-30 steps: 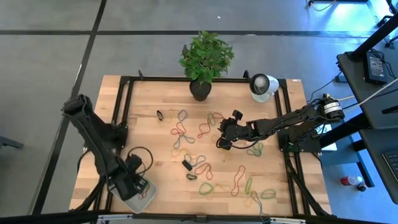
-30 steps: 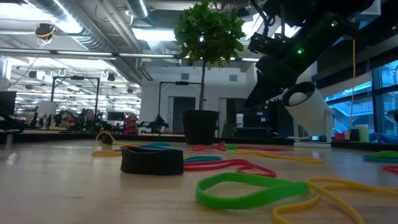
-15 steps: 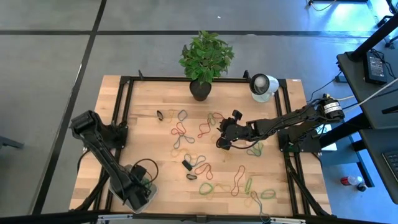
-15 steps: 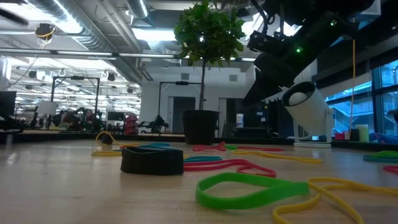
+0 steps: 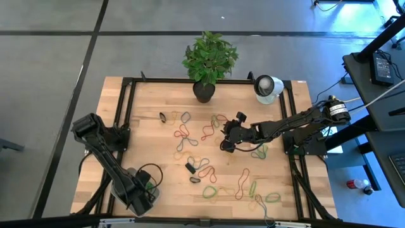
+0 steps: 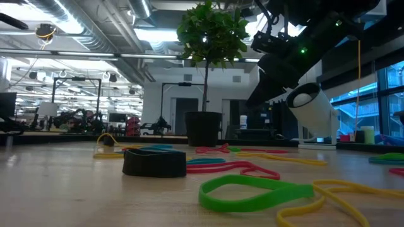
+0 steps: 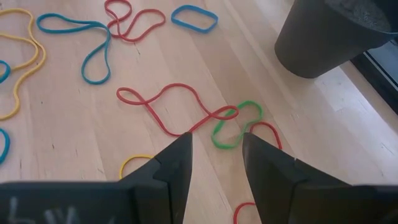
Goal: Pick and place rubber bands into bin
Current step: Put the black rubber band into the gray bin, then put the red rubber band into the gray bin
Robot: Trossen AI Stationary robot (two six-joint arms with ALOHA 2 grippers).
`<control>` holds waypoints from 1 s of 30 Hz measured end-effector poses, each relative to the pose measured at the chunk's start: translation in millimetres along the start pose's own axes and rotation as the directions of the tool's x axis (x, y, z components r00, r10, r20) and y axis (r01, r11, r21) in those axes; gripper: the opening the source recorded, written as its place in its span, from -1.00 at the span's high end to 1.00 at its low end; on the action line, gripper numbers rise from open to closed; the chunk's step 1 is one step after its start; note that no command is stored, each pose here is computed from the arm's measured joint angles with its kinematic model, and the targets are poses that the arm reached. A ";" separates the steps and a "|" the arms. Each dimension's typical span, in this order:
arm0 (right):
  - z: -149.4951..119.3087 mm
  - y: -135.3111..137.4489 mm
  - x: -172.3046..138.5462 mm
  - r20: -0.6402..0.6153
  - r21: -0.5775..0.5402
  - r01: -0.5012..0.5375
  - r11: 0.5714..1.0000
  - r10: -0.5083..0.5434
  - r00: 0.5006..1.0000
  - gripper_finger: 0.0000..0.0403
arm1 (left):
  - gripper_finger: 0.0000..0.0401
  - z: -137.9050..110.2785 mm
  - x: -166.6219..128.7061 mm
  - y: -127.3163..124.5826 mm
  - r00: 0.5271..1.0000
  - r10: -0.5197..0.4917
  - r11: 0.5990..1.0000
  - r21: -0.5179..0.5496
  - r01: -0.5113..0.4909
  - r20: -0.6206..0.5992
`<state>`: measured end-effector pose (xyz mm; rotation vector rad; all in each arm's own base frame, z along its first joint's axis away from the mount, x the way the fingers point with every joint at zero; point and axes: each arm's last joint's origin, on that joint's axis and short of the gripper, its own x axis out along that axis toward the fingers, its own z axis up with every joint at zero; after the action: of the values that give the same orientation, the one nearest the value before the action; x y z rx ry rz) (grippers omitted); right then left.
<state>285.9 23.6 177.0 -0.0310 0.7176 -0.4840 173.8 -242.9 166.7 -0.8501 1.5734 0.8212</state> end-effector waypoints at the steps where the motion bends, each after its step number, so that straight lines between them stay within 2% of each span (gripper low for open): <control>1: 0.0 0.0 0.0 0.000 0.000 0.000 1.000 0.000 1.000 0.28 | 0.96 0.0 -0.8 0.2 1.000 -0.003 1.000 0.006 0.003 -0.001; 7: 0.0 0.0 0.0 0.000 0.004 0.000 1.000 0.000 1.000 0.28 | 0.99 1.3 -17.2 7.5 0.999 -0.044 0.999 0.013 0.044 0.016; 12: 0.0 0.0 0.0 0.000 0.005 0.000 1.000 0.000 1.000 0.28 | 0.99 7.5 -42.5 21.2 0.982 -0.133 0.991 0.008 0.133 0.133; 15: 0.0 0.0 0.0 0.000 0.009 0.000 1.000 0.000 1.000 0.28 | 0.99 13.5 -58.2 28.0 0.931 -0.235 0.971 0.109 0.213 0.280; 17: 0.0 -0.1 0.0 0.000 0.021 0.001 1.000 -0.001 1.000 0.28 | 0.99 17.7 -67.9 30.6 0.862 -0.316 0.942 0.241 0.234 0.398; 19: 0.0 -0.1 0.0 0.000 0.023 0.000 1.000 0.000 1.000 0.28 | 0.98 22.2 -76.7 32.8 0.767 -0.380 0.911 0.350 0.216 0.517; 21: -0.1 0.0 0.0 -0.001 0.023 0.000 1.000 0.000 1.000 0.28 | 0.98 28.3 -83.5 33.1 0.665 -0.415 0.894 0.414 0.172 0.620; 23: -0.1 0.0 0.0 -0.001 0.023 0.001 1.000 -0.001 1.000 0.28 | 0.98 37.1 -88.6 32.8 0.602 -0.412 0.891 0.442 0.107 0.684; 25: -0.3 -0.1 0.0 -0.003 0.023 0.001 1.000 -0.001 1.000 0.28 | 0.99 50.0 -91.4 30.0 0.588 -0.381 0.900 0.432 0.058 0.713; 30: -1.9 -0.5 0.0 -0.017 0.035 0.005 0.999 -0.005 1.000 0.28 | 0.99 94.0 -90.0 16.1 0.622 -0.255 0.915 0.392 -0.091 0.740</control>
<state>284.4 23.4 175.7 0.0041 0.7261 -0.5020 217.2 -145.5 242.9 -0.1804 0.8345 0.6320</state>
